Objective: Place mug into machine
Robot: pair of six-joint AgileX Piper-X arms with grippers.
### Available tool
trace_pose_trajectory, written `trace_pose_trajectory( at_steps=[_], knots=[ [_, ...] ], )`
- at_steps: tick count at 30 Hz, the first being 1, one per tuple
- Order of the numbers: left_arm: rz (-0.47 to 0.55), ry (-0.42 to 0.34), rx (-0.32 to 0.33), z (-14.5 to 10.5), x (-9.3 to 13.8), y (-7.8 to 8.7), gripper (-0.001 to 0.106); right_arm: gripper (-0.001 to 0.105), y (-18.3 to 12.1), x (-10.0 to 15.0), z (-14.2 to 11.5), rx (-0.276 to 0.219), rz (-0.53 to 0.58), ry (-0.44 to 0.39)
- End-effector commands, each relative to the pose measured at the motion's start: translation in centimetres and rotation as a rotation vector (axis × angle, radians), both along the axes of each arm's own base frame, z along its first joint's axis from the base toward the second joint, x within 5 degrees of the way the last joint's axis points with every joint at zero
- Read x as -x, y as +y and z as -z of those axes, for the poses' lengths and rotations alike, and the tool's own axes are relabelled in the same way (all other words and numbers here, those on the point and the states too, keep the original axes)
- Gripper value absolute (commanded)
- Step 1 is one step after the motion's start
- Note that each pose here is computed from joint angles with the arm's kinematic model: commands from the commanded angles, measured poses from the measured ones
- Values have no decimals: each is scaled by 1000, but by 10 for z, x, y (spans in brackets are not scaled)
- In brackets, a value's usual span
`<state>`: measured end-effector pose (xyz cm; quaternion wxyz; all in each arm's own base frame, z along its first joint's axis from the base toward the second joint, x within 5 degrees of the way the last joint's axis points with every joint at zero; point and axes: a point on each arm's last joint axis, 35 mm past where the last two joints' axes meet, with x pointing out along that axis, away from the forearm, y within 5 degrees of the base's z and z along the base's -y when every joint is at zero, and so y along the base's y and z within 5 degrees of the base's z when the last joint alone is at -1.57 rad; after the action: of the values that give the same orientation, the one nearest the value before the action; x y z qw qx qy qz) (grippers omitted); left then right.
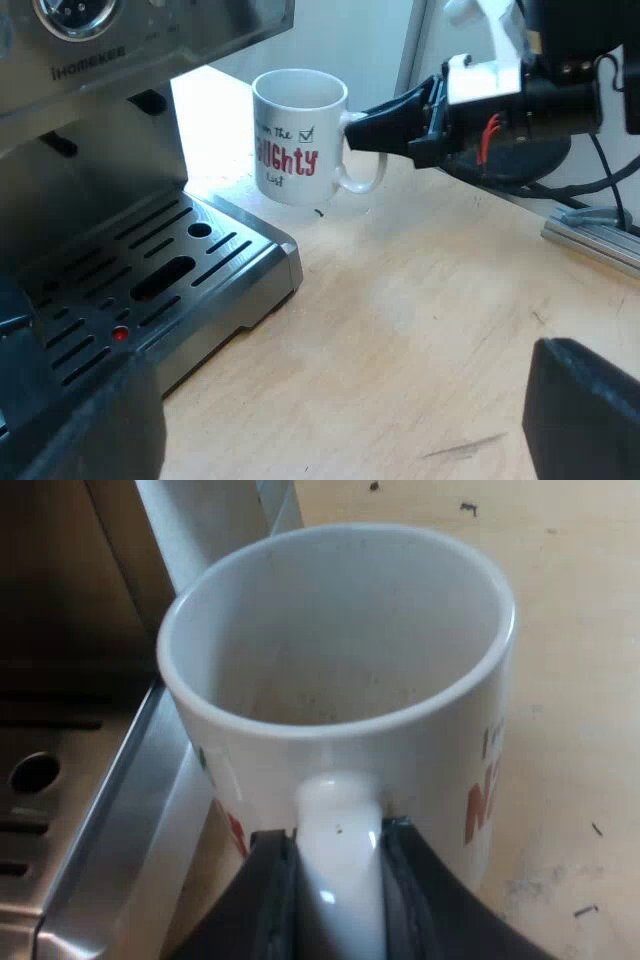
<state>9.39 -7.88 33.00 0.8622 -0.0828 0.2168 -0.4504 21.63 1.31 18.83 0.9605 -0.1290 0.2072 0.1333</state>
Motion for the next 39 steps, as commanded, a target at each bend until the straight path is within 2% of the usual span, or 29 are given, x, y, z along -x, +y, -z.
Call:
trace_pose_trajectory(
  at_steps=[1, 3, 9, 20, 25, 27, 32, 39],
  knots=[
    [6, -20, 9, -4, 1, 0, 79, 0, 0, 5, -18, -1, -16, -64],
    [6, -20, 9, -4, 1, 0, 79, 0, -1, 20, -30, -1, -16, -73],
    [6, -20, 9, -4, 1, 0, 79, 0, -1, 44, -46, -1, -16, -92],
    [6, -20, 9, -4, 1, 0, 79, 0, -2, 85, -61, -4, -23, -104],
    [6, -20, 9, -4, 1, 0, 79, 0, 0, 102, -66, -37, -101, -135],
    [6, -20, 9, -4, 1, 0, 79, 0, 3, 107, -69, -67, -179, -153],
    [6, -20, 9, -4, 1, 0, 79, 0, 7, 110, -70, -112, -294, -157],
    [6, -20, 9, -4, 1, 0, 79, 0, 9, 110, -70, -126, -335, -154]
  ],
)
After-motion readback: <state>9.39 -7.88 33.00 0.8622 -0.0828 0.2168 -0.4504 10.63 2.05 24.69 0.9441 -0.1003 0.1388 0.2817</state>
